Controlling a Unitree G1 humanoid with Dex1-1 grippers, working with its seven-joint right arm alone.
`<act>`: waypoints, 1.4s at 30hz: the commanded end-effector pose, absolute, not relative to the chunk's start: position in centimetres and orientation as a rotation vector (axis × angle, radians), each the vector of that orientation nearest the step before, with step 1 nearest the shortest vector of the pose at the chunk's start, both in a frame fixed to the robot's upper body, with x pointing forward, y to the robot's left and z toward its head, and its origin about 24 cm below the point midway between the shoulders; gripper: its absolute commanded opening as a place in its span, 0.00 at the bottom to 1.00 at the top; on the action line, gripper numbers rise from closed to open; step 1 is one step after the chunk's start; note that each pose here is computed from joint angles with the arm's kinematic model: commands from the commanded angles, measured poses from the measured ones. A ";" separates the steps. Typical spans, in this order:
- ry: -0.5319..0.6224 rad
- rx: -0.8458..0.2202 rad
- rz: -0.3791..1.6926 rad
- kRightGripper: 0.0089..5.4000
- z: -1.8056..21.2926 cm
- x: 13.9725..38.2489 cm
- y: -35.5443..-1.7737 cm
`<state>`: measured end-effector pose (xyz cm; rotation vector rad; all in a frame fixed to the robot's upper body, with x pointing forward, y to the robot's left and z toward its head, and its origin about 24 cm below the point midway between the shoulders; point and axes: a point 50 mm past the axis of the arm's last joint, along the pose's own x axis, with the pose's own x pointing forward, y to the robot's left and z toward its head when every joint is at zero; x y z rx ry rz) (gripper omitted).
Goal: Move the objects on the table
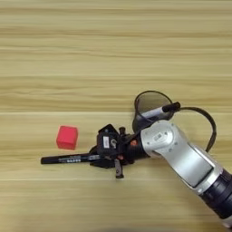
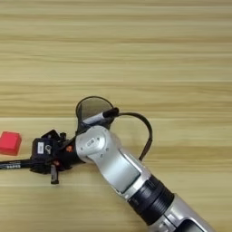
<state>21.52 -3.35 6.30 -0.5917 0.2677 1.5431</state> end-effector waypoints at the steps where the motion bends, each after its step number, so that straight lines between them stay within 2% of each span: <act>1: 0.123 -0.582 1.508 0.21 9.7 22.0 -3.5; 7: 0.126 -0.539 1.474 0.21 10.6 22.1 -4.9; 14: 0.069 -0.520 1.425 0.21 13.1 22.8 -6.4; 20: -0.060 -0.521 1.344 0.21 18.1 23.8 -9.0; 26: -0.123 -0.502 1.255 0.21 20.9 24.6 -11.3; 42: -0.152 -0.583 1.068 0.21 24.2 27.5 -16.7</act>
